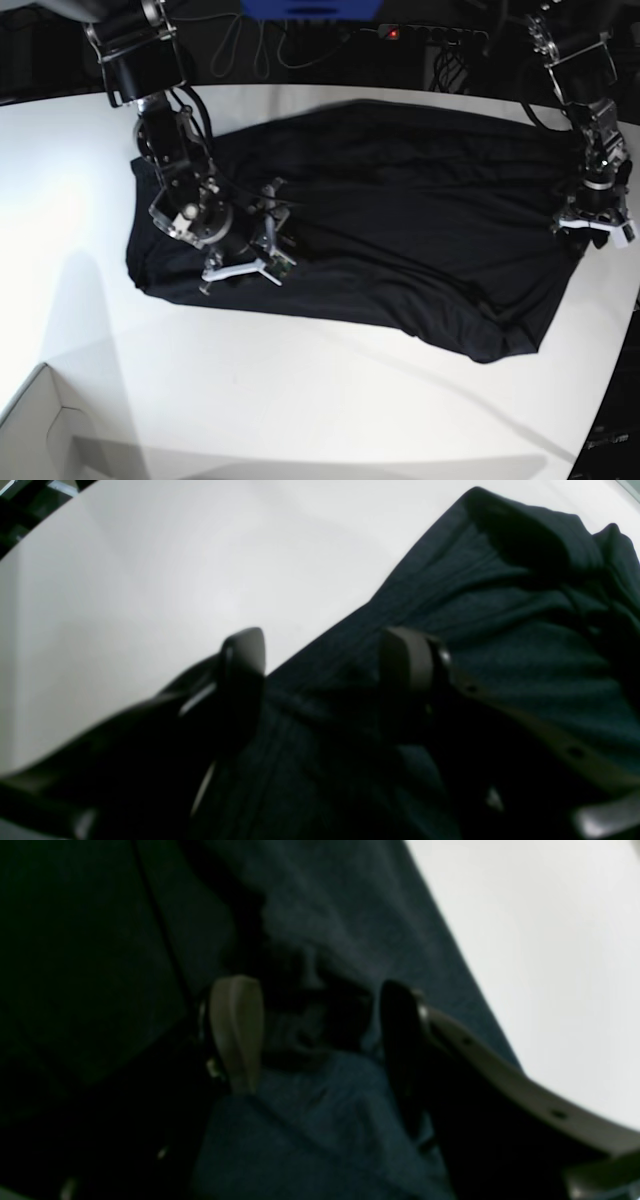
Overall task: Layout the t-shirt on the table in an organized manner, then fold the t-shirt properly
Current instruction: 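Move the right gripper inward over the shirt and grasp the cloth, then drag the grasped cloth with the right gripper away from the left gripper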
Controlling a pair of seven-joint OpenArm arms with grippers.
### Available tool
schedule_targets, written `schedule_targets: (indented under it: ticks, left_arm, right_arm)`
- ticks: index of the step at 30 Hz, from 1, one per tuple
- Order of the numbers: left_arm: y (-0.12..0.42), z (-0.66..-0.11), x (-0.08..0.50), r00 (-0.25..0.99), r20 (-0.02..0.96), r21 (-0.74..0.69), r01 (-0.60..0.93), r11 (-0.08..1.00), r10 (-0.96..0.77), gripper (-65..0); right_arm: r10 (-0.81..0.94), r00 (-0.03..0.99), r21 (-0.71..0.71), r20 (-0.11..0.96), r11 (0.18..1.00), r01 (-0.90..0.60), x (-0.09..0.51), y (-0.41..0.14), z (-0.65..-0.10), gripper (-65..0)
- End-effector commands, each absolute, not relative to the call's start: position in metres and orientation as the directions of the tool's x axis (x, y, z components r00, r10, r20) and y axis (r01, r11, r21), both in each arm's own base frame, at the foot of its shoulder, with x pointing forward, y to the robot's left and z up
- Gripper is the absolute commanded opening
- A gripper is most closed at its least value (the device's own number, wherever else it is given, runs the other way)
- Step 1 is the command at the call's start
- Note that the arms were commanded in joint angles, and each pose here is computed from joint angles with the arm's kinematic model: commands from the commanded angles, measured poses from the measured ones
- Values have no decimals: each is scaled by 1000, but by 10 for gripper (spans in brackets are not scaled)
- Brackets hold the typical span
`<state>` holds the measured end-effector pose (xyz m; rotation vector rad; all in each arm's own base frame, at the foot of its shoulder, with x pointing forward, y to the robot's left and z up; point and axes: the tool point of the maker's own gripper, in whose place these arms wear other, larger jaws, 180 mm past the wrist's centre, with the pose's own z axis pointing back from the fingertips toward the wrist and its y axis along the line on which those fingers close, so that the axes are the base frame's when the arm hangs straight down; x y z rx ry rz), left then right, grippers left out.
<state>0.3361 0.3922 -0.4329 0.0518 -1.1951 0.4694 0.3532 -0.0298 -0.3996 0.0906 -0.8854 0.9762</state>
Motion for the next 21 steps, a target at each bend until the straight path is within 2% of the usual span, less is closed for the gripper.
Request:
schedule_targets:
  ticks: [1,11,14,17,21]
  left_arm:
    - [395,-452,322,379,865,-169,-398,902,329,-292]
    - [395,-452,322,379,865,-169,-398,902,329,-292]
    - [395,-452,322,381,864,-169,-398,902,330,-292]
    - [394,-452,322,380,863,-171,-399,901,332,-292]
    - [394,-455,318,387,860,-169,-401,900,333,-292]
  right_arm:
    - [647,198,-323,736,593,-738,366,-23,-380,-279]
    - [613,179,-293,770,588,-754,364,-14,-387,-450]
    - [613,144,-303,777,565,-767,370,-4,-382,-540]
    - [621,152,-309,769,569,-762,386,-9,-382,-650]
    - [599,159,-322,784,613,-721,431,-18,-360,-650]
